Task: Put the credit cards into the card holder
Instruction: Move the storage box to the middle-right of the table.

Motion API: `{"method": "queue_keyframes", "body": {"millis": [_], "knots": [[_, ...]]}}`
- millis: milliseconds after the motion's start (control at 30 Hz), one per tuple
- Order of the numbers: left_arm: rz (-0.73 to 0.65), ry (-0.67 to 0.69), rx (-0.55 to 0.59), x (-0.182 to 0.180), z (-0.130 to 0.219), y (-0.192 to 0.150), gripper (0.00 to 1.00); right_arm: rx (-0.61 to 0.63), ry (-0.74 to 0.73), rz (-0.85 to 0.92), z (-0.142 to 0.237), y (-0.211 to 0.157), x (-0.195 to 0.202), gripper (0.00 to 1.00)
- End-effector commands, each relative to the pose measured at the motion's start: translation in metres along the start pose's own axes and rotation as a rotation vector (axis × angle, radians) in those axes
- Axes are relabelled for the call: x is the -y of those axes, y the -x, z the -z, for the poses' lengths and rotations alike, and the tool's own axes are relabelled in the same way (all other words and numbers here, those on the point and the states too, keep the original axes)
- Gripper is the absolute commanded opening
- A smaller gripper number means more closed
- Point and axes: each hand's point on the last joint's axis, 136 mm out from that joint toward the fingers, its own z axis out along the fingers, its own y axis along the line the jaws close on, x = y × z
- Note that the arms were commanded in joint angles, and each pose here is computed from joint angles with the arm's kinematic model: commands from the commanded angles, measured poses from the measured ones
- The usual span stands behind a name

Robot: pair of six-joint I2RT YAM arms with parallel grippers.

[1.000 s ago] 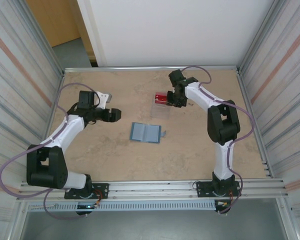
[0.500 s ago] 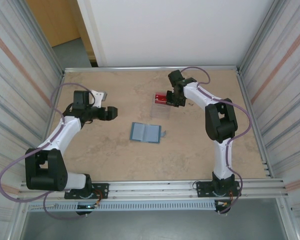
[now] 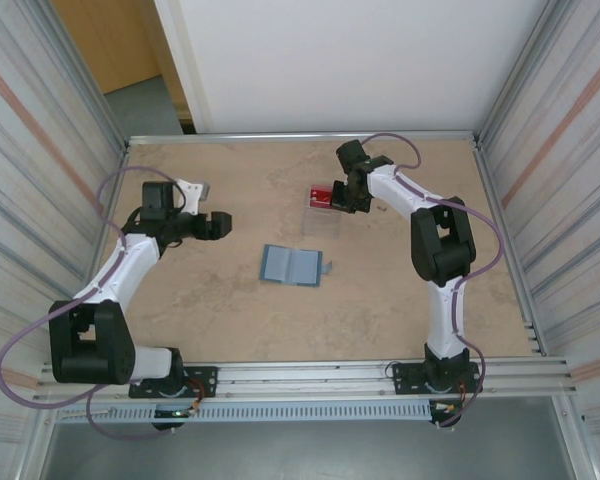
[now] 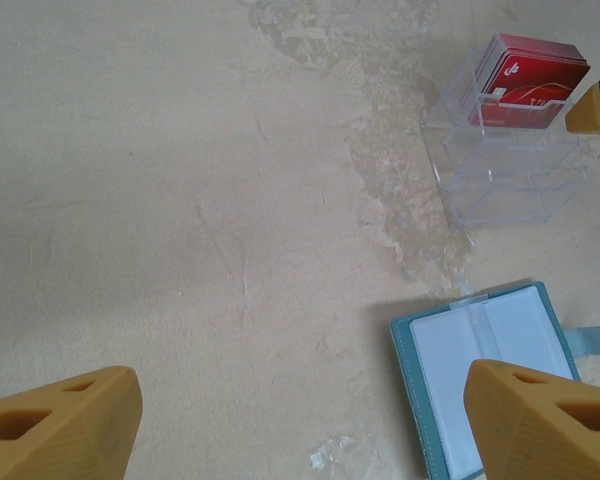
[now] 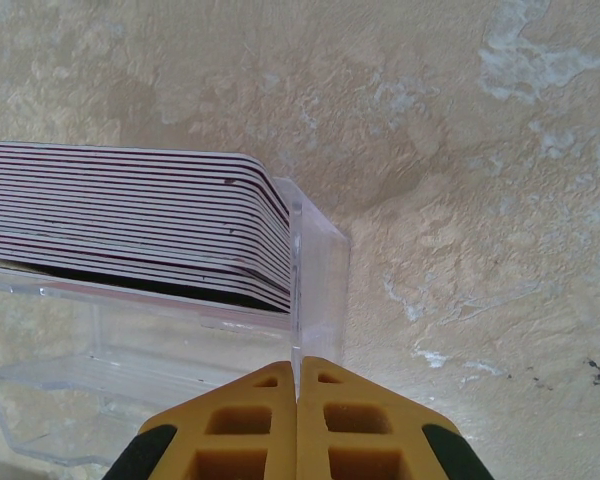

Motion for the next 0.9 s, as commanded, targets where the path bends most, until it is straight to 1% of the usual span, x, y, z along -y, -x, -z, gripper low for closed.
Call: {"method": "queue_keyframes", "body": {"millis": [0, 200, 367, 533, 767, 800, 867], "knots": [[-0.016, -0.018, 0.024, 0.004, 0.007, 0.002, 0.85, -0.007, -0.061, -0.045, 0.002, -0.004, 0.023, 0.00], [-0.012, -0.022, 0.031, 0.004, 0.008, 0.002, 0.84, 0.005, -0.086, -0.047, 0.014, -0.011, 0.035, 0.00], [-0.007, -0.021, 0.030, 0.003, 0.008, 0.002, 0.85, 0.011, -0.091, -0.059, 0.027, -0.025, 0.047, 0.00], [-0.010, -0.025, 0.028, 0.003, 0.008, 0.004, 0.85, 0.012, -0.087, -0.100, 0.041, -0.047, 0.060, 0.00], [-0.040, -0.075, 0.027, 0.012, 0.009, 0.004, 0.87, 0.063, -0.091, -0.209, 0.049, -0.083, 0.081, 0.02], [-0.048, -0.079, 0.029, 0.013, 0.010, 0.005, 0.87, 0.071, -0.082, -0.220, 0.050, -0.088, 0.081, 0.05], [-0.067, -0.100, 0.036, 0.017, 0.011, 0.007, 0.88, 0.089, -0.066, -0.239, 0.052, -0.096, 0.080, 0.19]]}}
